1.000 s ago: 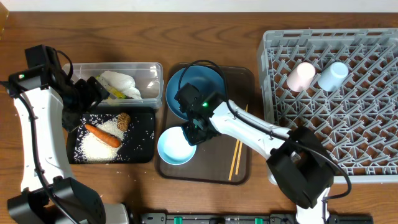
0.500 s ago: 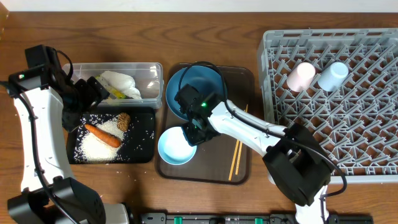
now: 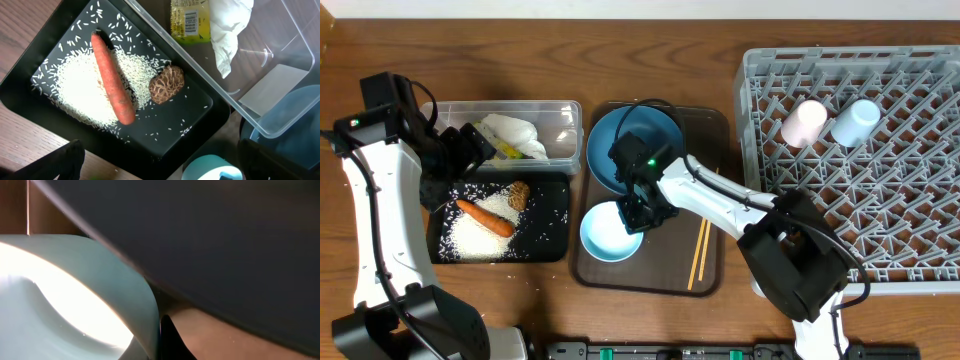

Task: Sort waste into correct bins and load items into the dishwasher rack
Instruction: 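Lift the light-blue bowl and carry it right over the rack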

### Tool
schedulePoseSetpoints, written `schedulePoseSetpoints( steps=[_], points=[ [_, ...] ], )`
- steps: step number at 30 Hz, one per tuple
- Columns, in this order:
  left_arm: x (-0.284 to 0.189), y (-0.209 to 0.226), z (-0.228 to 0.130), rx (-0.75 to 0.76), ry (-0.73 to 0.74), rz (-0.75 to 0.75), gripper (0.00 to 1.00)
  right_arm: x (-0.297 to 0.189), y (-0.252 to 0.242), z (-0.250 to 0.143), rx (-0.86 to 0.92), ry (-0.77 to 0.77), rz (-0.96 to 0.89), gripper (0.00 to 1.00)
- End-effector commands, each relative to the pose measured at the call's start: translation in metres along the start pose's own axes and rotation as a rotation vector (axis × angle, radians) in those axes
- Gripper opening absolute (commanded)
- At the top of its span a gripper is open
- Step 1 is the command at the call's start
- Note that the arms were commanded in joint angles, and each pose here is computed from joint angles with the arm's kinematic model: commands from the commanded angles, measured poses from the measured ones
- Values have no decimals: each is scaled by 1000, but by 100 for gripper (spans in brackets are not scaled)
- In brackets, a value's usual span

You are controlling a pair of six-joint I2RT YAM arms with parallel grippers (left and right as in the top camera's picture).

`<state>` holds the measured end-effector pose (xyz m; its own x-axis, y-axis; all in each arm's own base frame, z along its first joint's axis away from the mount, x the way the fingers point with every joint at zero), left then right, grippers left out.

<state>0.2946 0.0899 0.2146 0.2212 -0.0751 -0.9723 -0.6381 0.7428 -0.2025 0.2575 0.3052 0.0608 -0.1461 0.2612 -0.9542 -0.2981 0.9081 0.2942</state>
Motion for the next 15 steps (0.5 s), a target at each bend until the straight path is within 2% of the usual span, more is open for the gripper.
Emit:
schedulePoseSetpoints(
  steps=[1,6,15],
  points=[
    [-5,2,0,-2,-16,1,98,-12,12,9,-26,-13,40,1],
    [-5,2,0,-2,-16,1,98,-35,42,18,-99,-49,146,1],
    [-5,2,0,-2,-16,1,98,-90,58,29,-179,-185,180,1]
  ],
)
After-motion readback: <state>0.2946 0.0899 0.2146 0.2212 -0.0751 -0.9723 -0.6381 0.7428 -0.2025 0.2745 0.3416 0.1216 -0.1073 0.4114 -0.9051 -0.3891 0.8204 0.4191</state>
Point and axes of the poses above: each gripper's point midway between its finger pads, its own x axis out along the fingers, its own y axis along the line the jaws close on, z = x × y, the point moved 5 cm from there along -x, back along the fingers, and after that the axes turned 3 degrees about x, right-handed, at the moved point
